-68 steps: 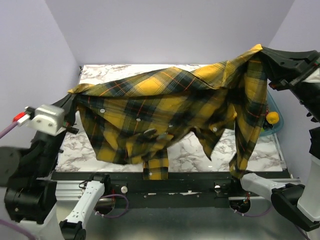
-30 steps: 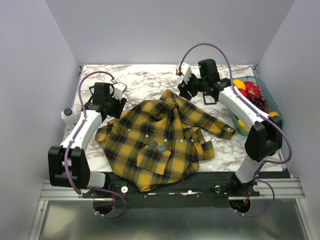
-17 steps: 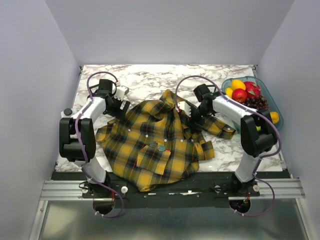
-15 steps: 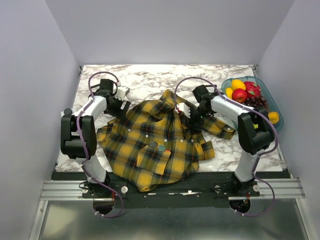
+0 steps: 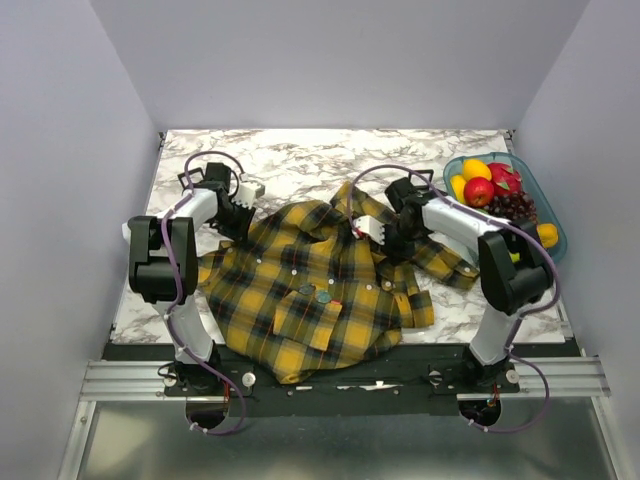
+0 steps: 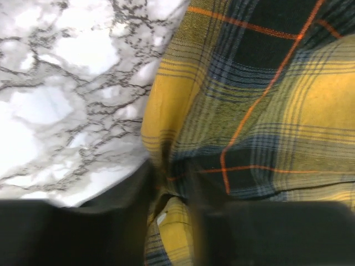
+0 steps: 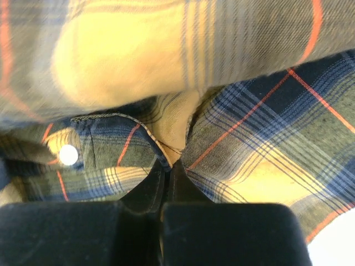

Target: Remove the brooch from the garment

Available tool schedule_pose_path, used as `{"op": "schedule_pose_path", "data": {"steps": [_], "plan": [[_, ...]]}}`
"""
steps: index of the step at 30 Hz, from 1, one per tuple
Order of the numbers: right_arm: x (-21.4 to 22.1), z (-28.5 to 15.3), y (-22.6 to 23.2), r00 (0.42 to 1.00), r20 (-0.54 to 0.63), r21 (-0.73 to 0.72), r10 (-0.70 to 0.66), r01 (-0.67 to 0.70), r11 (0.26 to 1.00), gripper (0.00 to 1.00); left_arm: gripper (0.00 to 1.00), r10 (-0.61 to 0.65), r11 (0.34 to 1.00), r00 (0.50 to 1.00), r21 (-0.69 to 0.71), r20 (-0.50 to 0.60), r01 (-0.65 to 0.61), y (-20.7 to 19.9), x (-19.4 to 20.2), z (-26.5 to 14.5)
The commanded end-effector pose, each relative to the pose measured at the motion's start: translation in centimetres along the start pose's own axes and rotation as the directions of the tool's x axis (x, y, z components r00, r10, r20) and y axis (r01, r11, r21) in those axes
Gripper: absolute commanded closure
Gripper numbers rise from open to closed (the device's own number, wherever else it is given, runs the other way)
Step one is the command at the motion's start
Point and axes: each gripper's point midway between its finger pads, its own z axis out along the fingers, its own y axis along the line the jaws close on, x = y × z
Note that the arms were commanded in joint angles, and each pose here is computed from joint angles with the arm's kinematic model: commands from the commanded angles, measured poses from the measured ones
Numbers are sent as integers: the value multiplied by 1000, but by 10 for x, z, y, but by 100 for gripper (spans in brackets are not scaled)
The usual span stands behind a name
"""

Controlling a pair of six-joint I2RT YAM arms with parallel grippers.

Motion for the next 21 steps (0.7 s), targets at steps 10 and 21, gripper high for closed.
{"op": "schedule_pose_path", "data": {"steps": [10, 21], "plan": [[79, -75, 91, 973, -190, -67, 132, -147, 987, 78, 73, -61, 997, 996, 55, 66, 57, -25, 8, -32], [24, -128, 30, 925, 93, -137, 369, -356, 925, 45, 53, 54, 994, 989, 84, 135, -66, -43, -3, -79]]}}
